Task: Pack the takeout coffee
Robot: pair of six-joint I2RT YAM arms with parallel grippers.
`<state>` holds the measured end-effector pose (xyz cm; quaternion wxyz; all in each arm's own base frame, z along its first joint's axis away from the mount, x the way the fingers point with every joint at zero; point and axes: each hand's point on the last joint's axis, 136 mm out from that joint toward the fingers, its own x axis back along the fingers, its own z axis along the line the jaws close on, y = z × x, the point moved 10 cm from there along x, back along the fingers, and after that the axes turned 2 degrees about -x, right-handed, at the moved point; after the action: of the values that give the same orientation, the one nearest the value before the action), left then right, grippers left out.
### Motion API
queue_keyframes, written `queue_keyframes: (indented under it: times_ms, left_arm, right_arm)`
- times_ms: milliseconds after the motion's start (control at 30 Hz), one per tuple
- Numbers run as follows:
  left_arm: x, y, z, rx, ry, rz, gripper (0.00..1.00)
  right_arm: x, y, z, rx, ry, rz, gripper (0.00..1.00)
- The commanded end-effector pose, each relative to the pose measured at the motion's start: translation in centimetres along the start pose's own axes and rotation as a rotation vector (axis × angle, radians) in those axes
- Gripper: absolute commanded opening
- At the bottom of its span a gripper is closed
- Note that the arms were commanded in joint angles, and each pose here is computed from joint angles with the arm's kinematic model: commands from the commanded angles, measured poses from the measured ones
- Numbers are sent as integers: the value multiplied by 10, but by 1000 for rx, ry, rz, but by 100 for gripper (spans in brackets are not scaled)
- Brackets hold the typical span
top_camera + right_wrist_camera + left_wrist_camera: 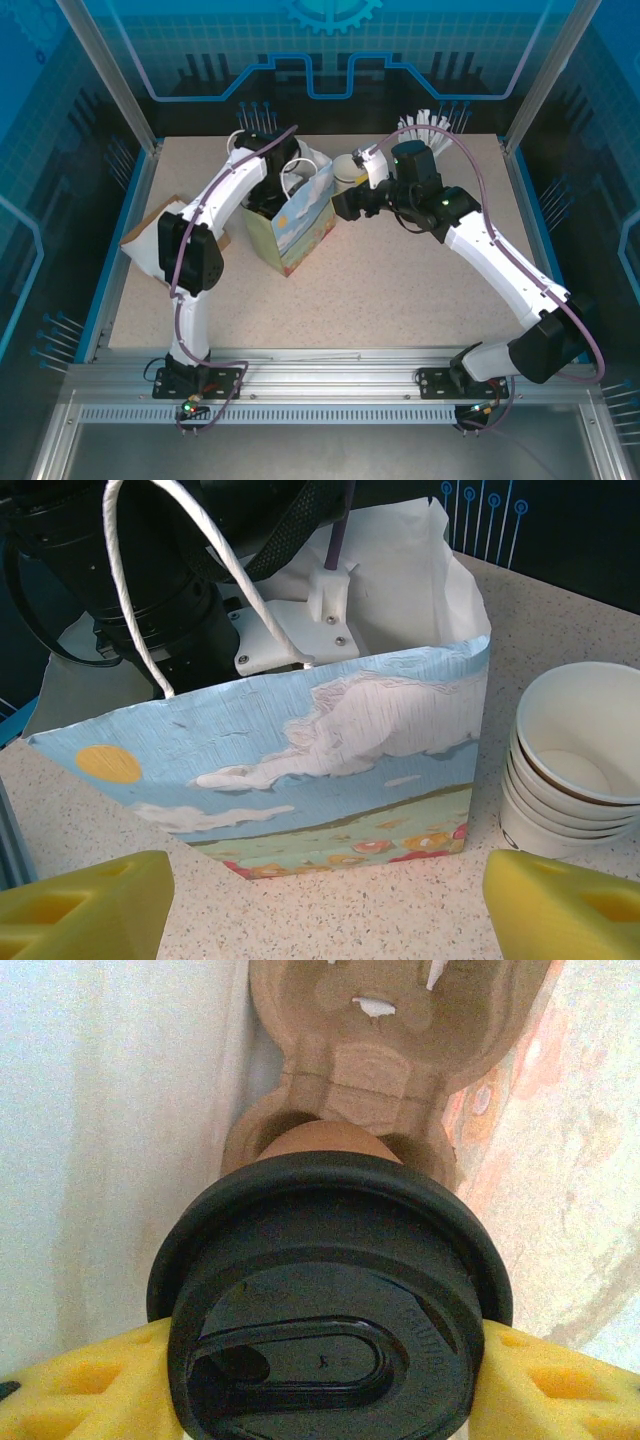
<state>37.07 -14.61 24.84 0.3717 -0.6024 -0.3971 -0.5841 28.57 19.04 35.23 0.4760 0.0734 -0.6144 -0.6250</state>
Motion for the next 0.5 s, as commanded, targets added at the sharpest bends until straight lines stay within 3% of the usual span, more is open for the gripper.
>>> queue_keyframes:
  times_ms: [0,467]
  left_arm:
    - [-18,2,-1,-13,-2,41,38]
    - [-38,11,0,-10,-17,58,38]
  right_arm:
    - [-3,2,4,6,1,9,83]
    - [-3,1,5,4,4,14,83]
